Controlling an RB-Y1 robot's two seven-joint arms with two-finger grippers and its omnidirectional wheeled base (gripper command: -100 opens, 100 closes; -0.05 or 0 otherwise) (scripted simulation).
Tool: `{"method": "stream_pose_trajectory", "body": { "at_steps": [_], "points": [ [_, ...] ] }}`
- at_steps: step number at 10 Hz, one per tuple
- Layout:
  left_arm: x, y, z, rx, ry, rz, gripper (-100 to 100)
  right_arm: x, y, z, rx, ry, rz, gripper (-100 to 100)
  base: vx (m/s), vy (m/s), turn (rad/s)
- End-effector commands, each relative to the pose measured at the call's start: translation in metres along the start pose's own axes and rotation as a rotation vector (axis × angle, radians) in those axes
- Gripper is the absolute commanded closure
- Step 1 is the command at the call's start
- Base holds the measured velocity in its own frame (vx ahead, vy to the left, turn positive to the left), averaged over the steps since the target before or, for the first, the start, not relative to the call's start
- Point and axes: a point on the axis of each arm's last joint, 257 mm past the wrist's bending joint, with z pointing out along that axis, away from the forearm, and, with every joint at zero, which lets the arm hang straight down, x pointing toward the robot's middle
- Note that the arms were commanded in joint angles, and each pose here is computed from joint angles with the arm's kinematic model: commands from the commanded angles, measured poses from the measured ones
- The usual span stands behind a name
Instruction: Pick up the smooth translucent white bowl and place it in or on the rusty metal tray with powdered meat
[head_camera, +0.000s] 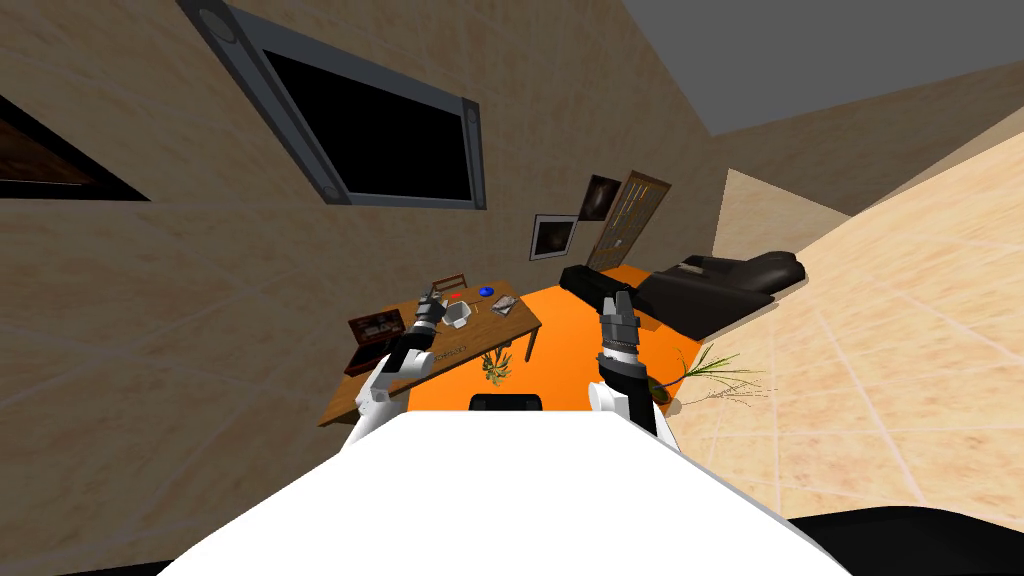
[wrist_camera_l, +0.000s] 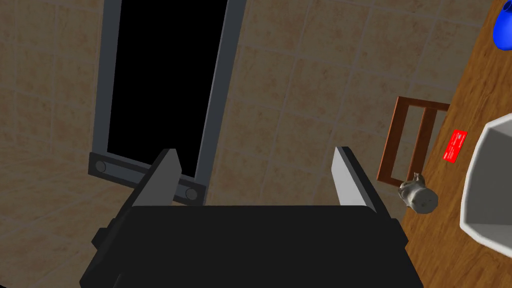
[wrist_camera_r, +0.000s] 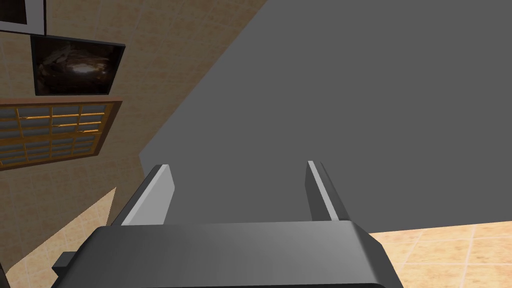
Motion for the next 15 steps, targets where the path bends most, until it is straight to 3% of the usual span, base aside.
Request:
{"method": "stream_pose_trajectory", "body": {
  "at_steps": [1, 9, 15],
  "points": [
    [-0.009, 0.017, 0.008, -0.056, -0.016, -0.019, -100, 0.0, 0.0, 0.0, 0.0, 0.0, 0.0, 0, 0.015, -0.028, 0.026],
    [-0.049, 0.089, 0.027, -0.31, -0.103, -0.077, -100, 0.0, 0.0, 0.0, 0.0, 0.0, 0.0, 0, 0.02, -0.028, 0.018],
    [-0.072, 0.134, 0.025, -0.478, -0.17, -0.108, -100, 0.0, 0.0, 0.0, 0.0, 0.0, 0.0, 0, 0.021, -0.018, 0.012]
  ]
}}
